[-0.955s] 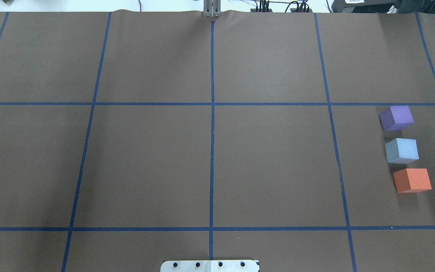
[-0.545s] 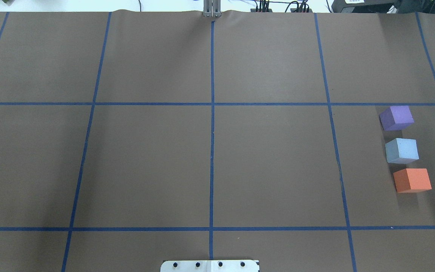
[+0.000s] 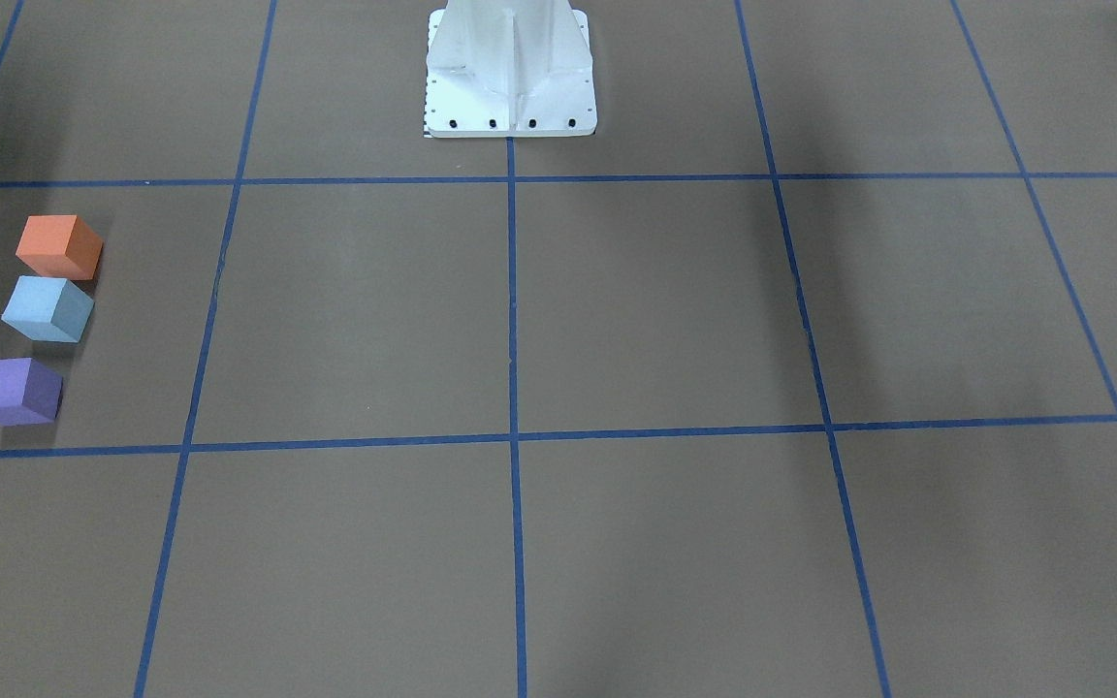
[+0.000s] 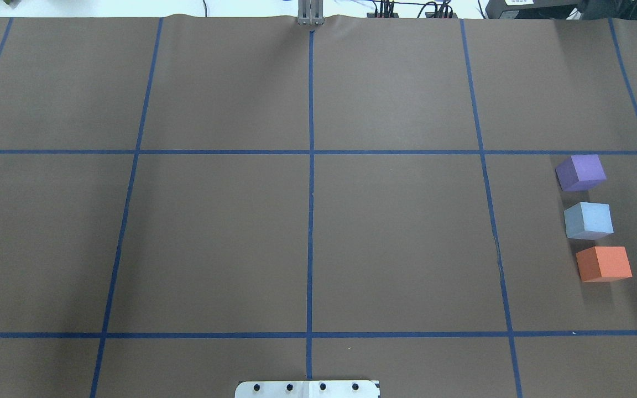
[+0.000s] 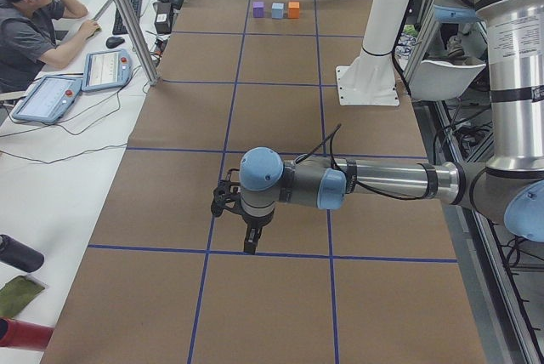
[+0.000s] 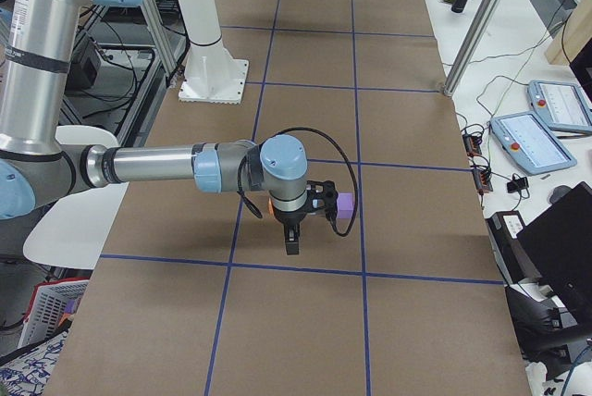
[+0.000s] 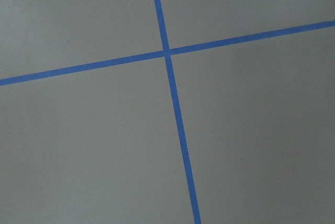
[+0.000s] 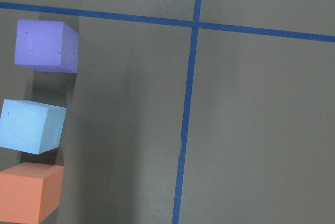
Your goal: Place blue block between orange and purple blocks
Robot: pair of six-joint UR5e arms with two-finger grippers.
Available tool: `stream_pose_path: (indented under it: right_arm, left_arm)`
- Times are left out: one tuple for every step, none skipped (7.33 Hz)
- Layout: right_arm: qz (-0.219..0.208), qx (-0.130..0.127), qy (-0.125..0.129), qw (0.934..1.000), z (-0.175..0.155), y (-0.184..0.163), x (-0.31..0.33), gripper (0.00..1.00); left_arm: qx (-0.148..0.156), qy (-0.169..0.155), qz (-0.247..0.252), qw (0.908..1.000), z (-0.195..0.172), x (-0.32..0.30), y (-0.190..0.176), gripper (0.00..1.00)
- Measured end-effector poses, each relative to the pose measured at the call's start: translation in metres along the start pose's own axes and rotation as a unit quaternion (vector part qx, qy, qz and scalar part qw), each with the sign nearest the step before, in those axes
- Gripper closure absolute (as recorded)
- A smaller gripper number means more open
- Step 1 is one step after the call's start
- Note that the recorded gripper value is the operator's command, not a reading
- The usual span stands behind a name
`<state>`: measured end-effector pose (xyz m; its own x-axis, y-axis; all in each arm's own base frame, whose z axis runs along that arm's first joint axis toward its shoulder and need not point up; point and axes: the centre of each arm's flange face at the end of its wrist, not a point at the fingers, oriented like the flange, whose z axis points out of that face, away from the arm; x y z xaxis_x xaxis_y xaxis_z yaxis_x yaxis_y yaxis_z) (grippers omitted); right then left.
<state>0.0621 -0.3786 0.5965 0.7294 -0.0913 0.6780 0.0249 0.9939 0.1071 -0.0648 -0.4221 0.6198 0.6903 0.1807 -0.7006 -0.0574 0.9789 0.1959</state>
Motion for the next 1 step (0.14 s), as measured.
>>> stream_pose_path:
  right_arm:
    - [0.000, 0.000, 0.000, 1.0000, -0.0001, -0.0003, -0.0002, 0.00]
  left_arm:
    - [0.000, 0.000, 0.000, 1.0000, 0.0001, -0.0001, 0.0001, 0.00]
